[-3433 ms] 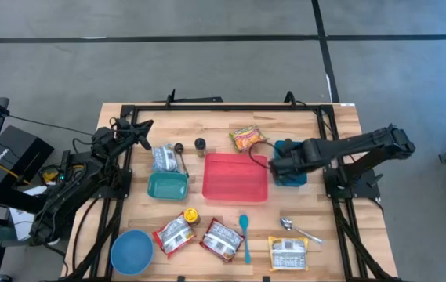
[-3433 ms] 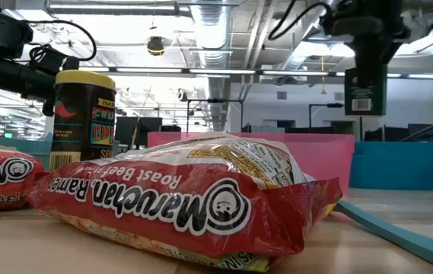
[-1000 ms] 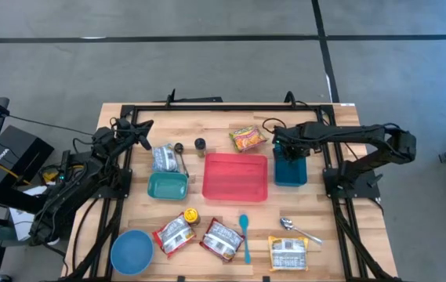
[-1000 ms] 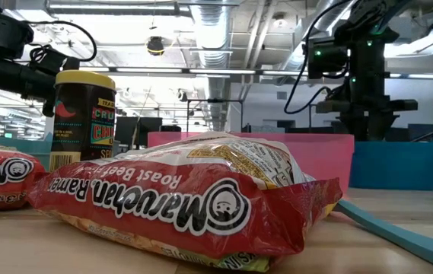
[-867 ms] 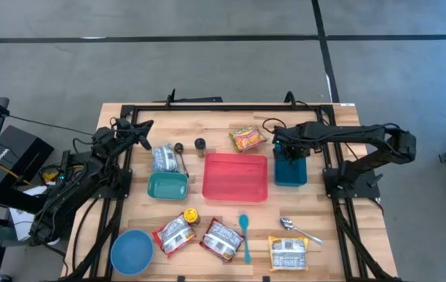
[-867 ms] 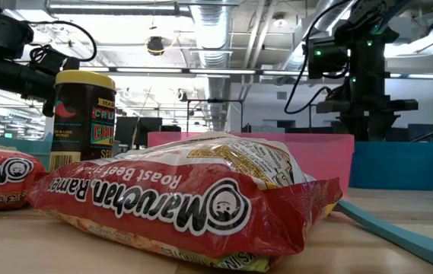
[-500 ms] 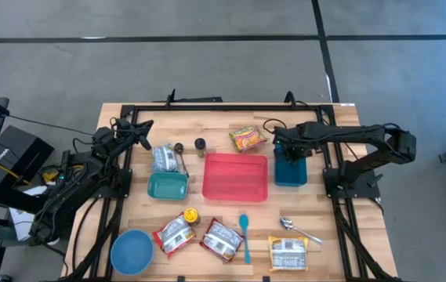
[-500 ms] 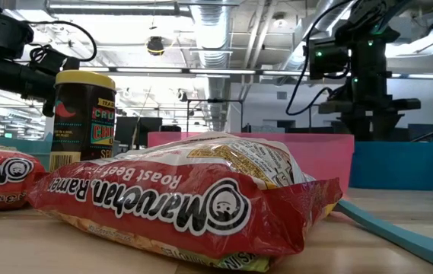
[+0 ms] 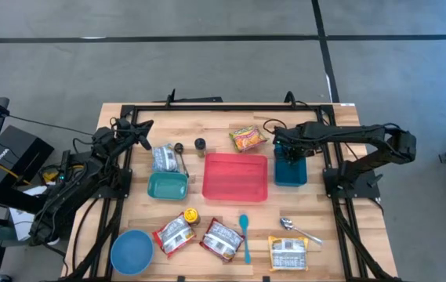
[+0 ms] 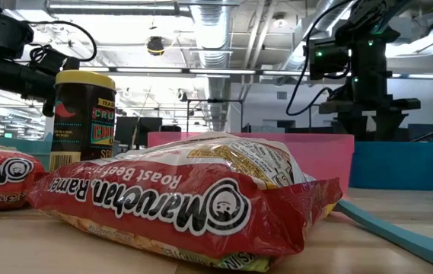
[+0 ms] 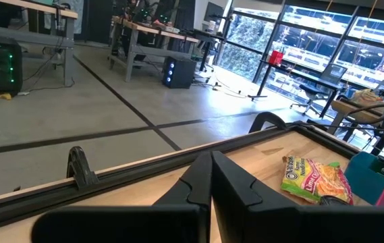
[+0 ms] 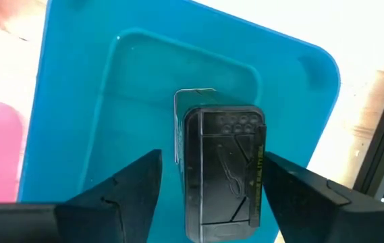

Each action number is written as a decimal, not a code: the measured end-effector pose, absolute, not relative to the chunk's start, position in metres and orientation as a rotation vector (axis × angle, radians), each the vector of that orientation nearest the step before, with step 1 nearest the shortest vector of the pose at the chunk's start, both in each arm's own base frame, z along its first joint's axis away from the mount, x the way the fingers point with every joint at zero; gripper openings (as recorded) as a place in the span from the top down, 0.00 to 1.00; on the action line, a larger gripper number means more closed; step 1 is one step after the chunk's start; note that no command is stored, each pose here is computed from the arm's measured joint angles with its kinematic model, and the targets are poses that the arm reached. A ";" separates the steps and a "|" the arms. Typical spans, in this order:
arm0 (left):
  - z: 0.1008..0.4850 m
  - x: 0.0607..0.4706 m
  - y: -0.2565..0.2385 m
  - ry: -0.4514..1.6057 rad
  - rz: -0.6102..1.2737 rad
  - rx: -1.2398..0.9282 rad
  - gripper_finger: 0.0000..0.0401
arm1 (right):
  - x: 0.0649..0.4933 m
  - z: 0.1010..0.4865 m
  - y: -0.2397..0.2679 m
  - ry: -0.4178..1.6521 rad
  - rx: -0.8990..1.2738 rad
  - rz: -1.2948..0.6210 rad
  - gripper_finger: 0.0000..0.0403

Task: Pick & Place Food Item
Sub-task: Put the black seasoning can into the blue bin, then put the black seasoning bottle into the blue bin

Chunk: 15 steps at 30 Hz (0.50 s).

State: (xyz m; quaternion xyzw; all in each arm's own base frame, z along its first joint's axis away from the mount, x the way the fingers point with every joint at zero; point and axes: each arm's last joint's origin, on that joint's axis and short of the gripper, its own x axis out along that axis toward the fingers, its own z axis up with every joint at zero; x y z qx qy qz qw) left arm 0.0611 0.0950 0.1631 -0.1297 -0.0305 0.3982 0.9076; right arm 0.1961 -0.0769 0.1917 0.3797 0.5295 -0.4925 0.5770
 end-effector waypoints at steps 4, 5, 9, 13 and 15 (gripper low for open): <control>0.163 0.061 0.095 -0.063 0.822 -0.267 1.00 | 0.195 0.194 -0.076 1.247 0.886 -1.123 0.39; 0.163 0.061 0.095 -0.063 0.821 -0.267 1.00 | 0.194 0.195 -0.076 1.242 0.890 -1.118 0.39; 0.163 0.061 0.095 -0.063 0.822 -0.267 1.00 | 0.191 0.202 -0.074 1.209 0.896 -1.105 0.39; 0.163 0.061 0.095 -0.063 0.821 -0.267 1.00 | 0.186 0.211 -0.073 1.161 0.903 -1.086 0.39; 0.163 0.061 0.095 -0.063 0.821 -0.267 1.00 | 0.184 0.216 -0.072 1.135 0.906 -1.076 0.39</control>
